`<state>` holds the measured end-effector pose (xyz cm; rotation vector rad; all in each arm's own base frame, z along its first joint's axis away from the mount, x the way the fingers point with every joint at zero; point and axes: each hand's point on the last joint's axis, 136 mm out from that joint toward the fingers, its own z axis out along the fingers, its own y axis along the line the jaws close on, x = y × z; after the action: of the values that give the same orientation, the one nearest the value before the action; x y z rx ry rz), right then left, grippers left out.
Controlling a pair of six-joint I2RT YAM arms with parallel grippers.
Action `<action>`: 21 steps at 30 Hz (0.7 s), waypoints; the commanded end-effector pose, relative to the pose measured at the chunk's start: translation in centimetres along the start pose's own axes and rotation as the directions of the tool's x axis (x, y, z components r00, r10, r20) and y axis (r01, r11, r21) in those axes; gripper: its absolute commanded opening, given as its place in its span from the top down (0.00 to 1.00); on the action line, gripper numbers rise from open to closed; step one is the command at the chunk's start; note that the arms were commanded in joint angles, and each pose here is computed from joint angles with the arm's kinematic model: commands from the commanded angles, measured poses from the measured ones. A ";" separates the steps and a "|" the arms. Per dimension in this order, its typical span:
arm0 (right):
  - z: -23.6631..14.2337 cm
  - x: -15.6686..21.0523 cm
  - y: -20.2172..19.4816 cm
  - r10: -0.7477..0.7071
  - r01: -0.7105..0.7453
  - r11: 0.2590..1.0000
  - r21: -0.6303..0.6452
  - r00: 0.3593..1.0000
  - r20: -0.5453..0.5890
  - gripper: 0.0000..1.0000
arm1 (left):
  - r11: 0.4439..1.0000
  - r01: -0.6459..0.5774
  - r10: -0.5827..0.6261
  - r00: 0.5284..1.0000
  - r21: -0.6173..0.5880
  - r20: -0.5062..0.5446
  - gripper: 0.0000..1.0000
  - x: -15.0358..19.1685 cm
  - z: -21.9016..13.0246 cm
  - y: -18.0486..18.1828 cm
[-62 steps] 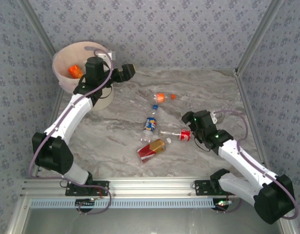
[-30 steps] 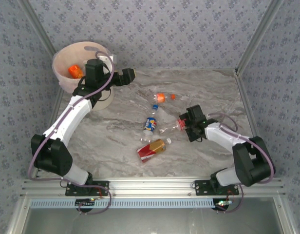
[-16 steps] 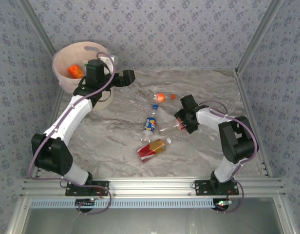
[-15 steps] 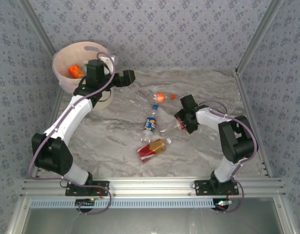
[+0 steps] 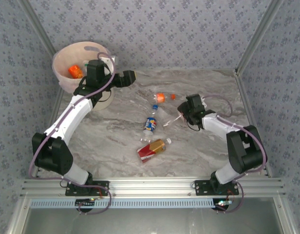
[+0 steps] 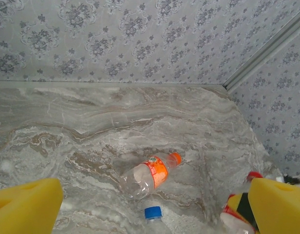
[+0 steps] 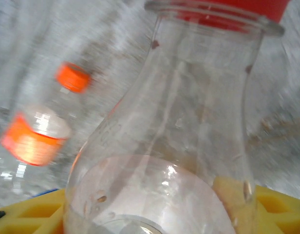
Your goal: Put the plastic bottles in the bin
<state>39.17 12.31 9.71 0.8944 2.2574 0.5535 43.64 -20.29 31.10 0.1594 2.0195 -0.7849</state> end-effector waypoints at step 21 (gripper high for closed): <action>-12.1 -2.1 18.4 -0.197 0.374 0.683 -0.627 0.921 0.335 0.47 | 0.857 -0.319 0.446 0.852 0.405 -0.273 0.02 11.5 0.5 -11.6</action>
<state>40.87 19.75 24.79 0.3232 1.8144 0.8908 33.85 -30.93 27.10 0.8124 2.0865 -0.8686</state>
